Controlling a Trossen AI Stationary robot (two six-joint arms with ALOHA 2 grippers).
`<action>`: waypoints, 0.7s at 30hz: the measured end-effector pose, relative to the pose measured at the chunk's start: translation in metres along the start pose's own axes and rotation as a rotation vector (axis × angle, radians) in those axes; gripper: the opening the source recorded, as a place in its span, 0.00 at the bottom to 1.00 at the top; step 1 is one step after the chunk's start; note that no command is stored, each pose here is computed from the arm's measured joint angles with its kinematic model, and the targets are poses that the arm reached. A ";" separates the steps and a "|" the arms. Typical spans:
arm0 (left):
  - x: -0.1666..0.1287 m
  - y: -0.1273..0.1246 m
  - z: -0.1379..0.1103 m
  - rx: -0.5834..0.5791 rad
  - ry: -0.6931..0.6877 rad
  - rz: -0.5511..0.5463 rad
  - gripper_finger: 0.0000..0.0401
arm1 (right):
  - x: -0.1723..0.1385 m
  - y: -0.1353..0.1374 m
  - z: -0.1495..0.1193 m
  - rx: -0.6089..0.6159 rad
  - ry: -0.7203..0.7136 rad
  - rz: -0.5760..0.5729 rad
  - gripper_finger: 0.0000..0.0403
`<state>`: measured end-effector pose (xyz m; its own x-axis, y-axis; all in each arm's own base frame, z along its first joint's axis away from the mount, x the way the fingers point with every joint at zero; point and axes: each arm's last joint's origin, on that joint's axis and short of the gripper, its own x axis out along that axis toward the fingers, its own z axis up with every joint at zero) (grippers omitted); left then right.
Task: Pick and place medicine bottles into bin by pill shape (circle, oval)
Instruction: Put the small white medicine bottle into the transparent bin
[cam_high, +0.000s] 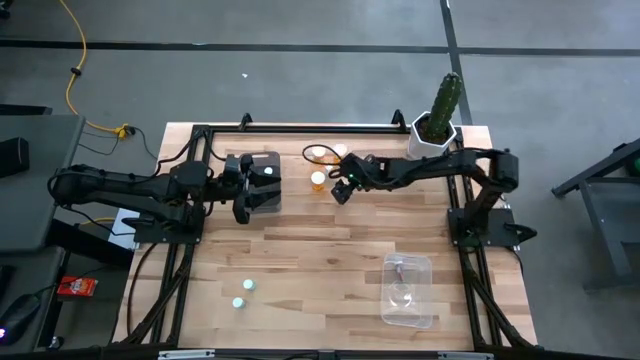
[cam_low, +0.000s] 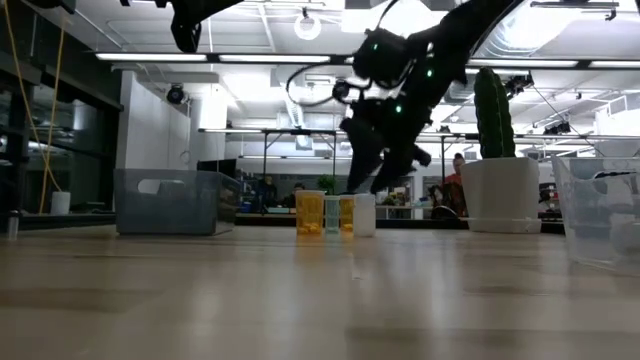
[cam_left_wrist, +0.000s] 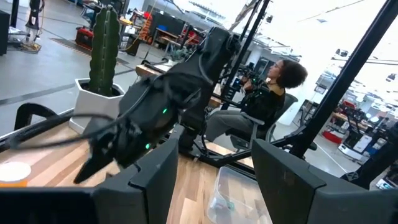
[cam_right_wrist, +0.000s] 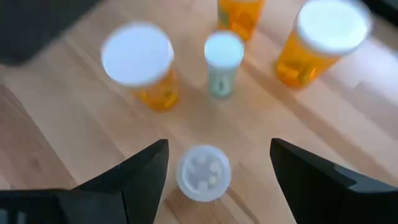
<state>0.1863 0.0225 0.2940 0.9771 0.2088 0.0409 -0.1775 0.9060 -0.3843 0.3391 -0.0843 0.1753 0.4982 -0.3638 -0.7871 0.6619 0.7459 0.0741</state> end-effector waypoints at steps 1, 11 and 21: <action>0.000 0.000 0.000 0.000 0.000 0.000 0.48 | 0.004 0.000 -0.002 -0.002 0.013 0.004 0.68; 0.000 0.000 0.000 0.000 0.000 0.000 0.48 | 0.011 0.001 -0.004 -0.011 0.024 0.011 0.68; 0.000 0.000 0.000 0.000 0.000 0.000 0.48 | 0.010 0.001 -0.006 -0.007 0.050 0.027 0.43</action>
<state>0.1863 0.0225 0.2940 0.9770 0.2091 0.0408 -0.1778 0.9059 -0.3843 0.3414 -0.0837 0.1639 0.4869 -0.3153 -0.8146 0.6449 0.7587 0.0918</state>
